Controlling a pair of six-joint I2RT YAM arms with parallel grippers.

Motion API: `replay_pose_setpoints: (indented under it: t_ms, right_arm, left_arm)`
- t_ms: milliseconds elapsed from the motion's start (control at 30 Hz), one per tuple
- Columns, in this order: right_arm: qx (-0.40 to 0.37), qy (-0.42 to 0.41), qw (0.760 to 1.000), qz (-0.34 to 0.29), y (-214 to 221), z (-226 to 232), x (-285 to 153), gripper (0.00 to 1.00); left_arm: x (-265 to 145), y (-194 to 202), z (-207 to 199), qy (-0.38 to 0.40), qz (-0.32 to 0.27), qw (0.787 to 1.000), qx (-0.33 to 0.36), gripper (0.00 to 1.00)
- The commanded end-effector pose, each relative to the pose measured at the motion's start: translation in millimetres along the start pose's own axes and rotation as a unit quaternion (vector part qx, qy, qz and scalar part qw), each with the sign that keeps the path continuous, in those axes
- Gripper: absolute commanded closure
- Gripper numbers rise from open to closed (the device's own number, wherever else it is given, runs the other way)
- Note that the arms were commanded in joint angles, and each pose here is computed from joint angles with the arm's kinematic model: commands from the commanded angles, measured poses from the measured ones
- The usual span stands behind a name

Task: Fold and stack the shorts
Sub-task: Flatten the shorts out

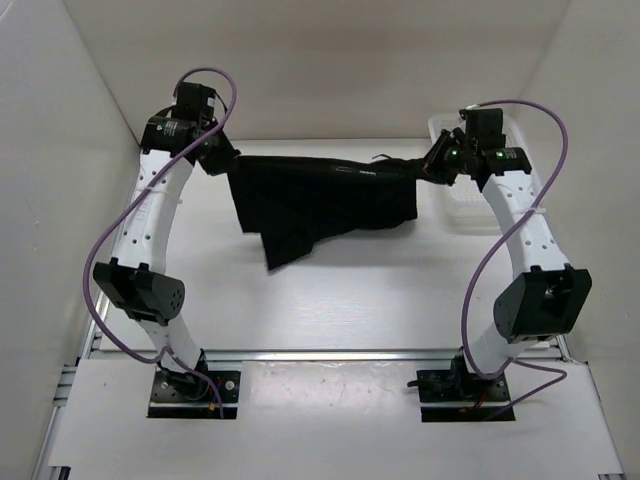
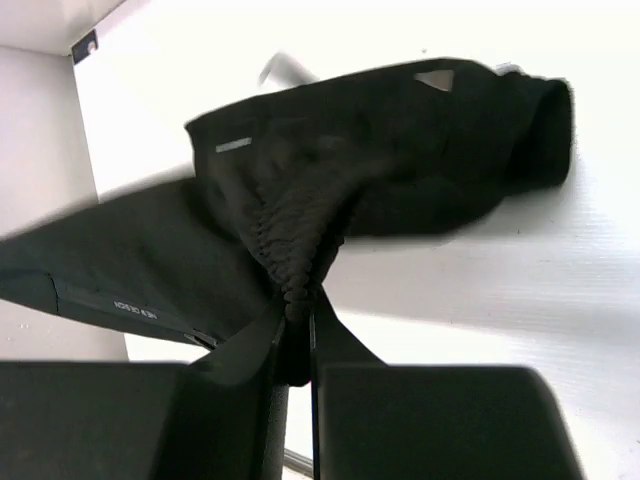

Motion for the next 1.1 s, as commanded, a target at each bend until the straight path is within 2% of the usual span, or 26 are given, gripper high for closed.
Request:
replay_pose_setpoints:
  t_ms: [0,33,100,133,167,200,233,300,333,367,433,467,533,567,600,667,700,767,800,833,867,900,933,967,1000,1067]
  right_arm:
    - [-0.007,0.043,0.999,0.029,19,-14,-15,1.00]
    - [-0.009,0.040,0.999,0.024,27,-16,-22,1.00]
    - [0.007,0.069,0.996,0.062,64,-43,-13,1.00]
    - [0.007,0.072,0.996,0.060,76,-48,-23,1.00]
    - [0.019,0.090,0.992,0.091,104,-67,-18,1.00]
    - [0.015,0.094,0.992,0.080,116,-71,-30,1.00]
    - [0.023,0.102,0.991,0.083,127,-77,-33,1.00]
    - [0.034,0.116,0.988,0.095,160,-94,-43,1.00]
    - [0.036,0.128,0.986,0.101,170,-100,-48,1.00]
    - [0.041,0.142,0.982,0.115,186,-110,-50,0.87]
    - [0.039,0.160,0.980,0.110,197,-117,-60,0.65]
    - [0.037,0.165,0.980,0.106,198,-119,-61,0.41]
    - [0.037,0.172,0.979,0.106,202,-122,-62,0.23]
    - [0.035,0.182,0.977,0.101,201,-124,-62,0.20]
    - [0.035,0.181,0.978,0.099,194,-120,-61,0.15]
    - [0.043,0.187,0.975,0.108,189,-118,-58,0.14]
    - [0.046,0.190,0.976,0.101,183,-116,-58,0.14]
    - [0.042,0.188,0.977,0.087,173,-114,-52,0.20]
    - [0.045,0.185,0.979,0.079,169,-111,-49,0.35]
    - [0.041,0.181,0.980,0.064,159,-108,-47,0.43]
    - [0.040,0.183,0.981,0.059,151,-108,-38,0.52]
    - [0.038,0.185,0.981,0.054,144,-107,-32,0.62]
    - [0.036,0.180,0.982,0.045,132,-102,-28,0.64]
    - [0.039,0.196,0.978,0.058,126,-107,-12,0.64]
    - [0.041,0.200,0.977,0.065,121,-107,-4,0.64]
    - [0.043,0.206,0.975,0.075,107,-109,19,0.64]
  left_arm:
    - [-34,6,12,0.007,0.011,0.999,0.038,0.90]
    - [-42,11,14,0.022,0.010,0.999,0.037,0.90]
    - [-42,26,22,0.023,0.022,0.999,0.041,0.90]
    - [-29,51,33,0.008,0.061,0.997,0.049,0.90]
    - [-44,63,39,0.025,0.059,0.997,0.052,0.90]
    - [-45,76,43,0.032,0.068,0.996,0.053,0.90]
    - [-32,105,62,0.008,0.111,0.993,0.047,0.90]
    - [-46,135,76,0.038,0.128,0.990,0.041,0.90]
    - [-36,167,93,0.016,0.171,0.984,0.037,0.90]
    - [-45,179,100,0.033,0.176,0.983,0.032,0.88]
    - [-43,199,113,0.029,0.203,0.978,0.029,0.66]
    - [-38,202,119,0.015,0.205,0.978,0.025,0.41]
    - [-41,191,121,-0.002,0.190,0.981,0.029,0.18]
    - [-41,183,118,-0.004,0.179,0.983,0.032,0.12]
    - [-35,175,114,-0.012,0.178,0.983,0.034,0.12]
    - [-35,149,97,0.002,0.145,0.989,0.037,0.14]
    - [-20,139,89,-0.004,0.142,0.989,0.046,0.18]
    - [-12,116,66,0.018,0.119,0.991,0.061,0.25]
    - [11,111,58,0.006,0.134,0.989,0.066,0.28]
    - [22,103,50,0.009,0.130,0.989,0.071,0.37]
    - [24,93,30,0.030,0.122,0.988,0.084,0.40]
    - [55,92,25,0.011,0.146,0.985,0.093,0.47]
    - [67,91,14,0.010,0.148,0.983,0.106,0.51]
    - [76,94,5,0.007,0.160,0.980,0.120,0.51]
    - [81,80,-8,0.012,0.142,0.982,0.125,0.50]
    - [122,88,-12,-0.015,0.173,0.975,0.138,0.48]
Point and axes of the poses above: each gripper's point midway between its finger pads, its own x axis out along the fingers, its own z axis along the line the jaws close on, y = z × x, the point moved 7 cm from there along -x, back along the fingers, and after that the axes turned 2 degrees about -x, right-handed, at the moved point
